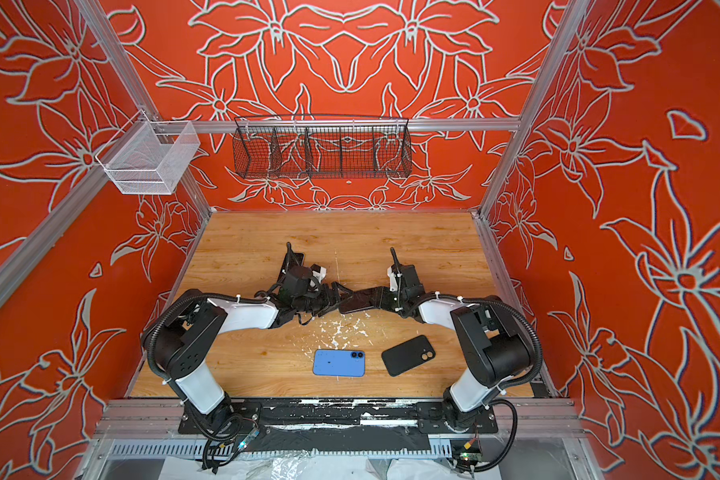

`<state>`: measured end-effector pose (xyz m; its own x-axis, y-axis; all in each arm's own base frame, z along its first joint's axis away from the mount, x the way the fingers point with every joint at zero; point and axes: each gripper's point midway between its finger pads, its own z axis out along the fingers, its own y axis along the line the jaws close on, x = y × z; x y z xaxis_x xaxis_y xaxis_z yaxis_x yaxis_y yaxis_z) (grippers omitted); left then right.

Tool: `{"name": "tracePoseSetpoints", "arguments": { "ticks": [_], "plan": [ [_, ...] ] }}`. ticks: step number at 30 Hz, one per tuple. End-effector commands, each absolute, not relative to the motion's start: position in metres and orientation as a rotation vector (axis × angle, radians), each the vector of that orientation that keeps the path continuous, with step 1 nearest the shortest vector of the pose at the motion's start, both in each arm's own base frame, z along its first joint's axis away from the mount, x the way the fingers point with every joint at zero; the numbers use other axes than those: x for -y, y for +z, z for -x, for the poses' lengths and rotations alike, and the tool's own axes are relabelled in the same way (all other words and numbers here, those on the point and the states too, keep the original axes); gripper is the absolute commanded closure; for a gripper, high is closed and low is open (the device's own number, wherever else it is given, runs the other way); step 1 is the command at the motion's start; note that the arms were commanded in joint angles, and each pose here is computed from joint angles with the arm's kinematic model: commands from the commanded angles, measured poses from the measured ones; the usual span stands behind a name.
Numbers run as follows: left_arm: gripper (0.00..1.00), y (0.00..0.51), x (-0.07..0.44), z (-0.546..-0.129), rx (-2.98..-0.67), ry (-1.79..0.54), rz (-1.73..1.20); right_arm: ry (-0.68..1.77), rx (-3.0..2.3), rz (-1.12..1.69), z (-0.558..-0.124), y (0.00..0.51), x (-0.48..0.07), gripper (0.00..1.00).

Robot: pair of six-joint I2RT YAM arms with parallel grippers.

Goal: Put the phone into the phone case

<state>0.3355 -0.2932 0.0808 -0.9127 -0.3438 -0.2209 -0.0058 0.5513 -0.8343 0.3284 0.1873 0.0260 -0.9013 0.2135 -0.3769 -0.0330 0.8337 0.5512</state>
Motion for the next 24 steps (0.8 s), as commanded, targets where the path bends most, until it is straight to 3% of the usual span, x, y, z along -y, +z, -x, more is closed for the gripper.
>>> {"name": "tracePoseSetpoints", "arguments": {
  "ticks": [1, 17, 24],
  "plan": [
    [0.17, 0.12, 0.308, -0.337, -2.331, -1.373, 0.172, 0.701, -2.978, -0.26, -0.243, -0.037, -0.169, 0.46],
    [0.16, 0.121, 0.305, -0.342, -2.321, -1.338, 0.192, 0.736, -2.915, -0.148, -0.277, -0.008, -0.176, 0.42],
    [0.16, 0.119, 0.305, -0.342, -2.327, -1.333, 0.198, 0.882, -2.872, -0.041, -0.289, 0.0, -0.195, 0.39]
  ]
}}
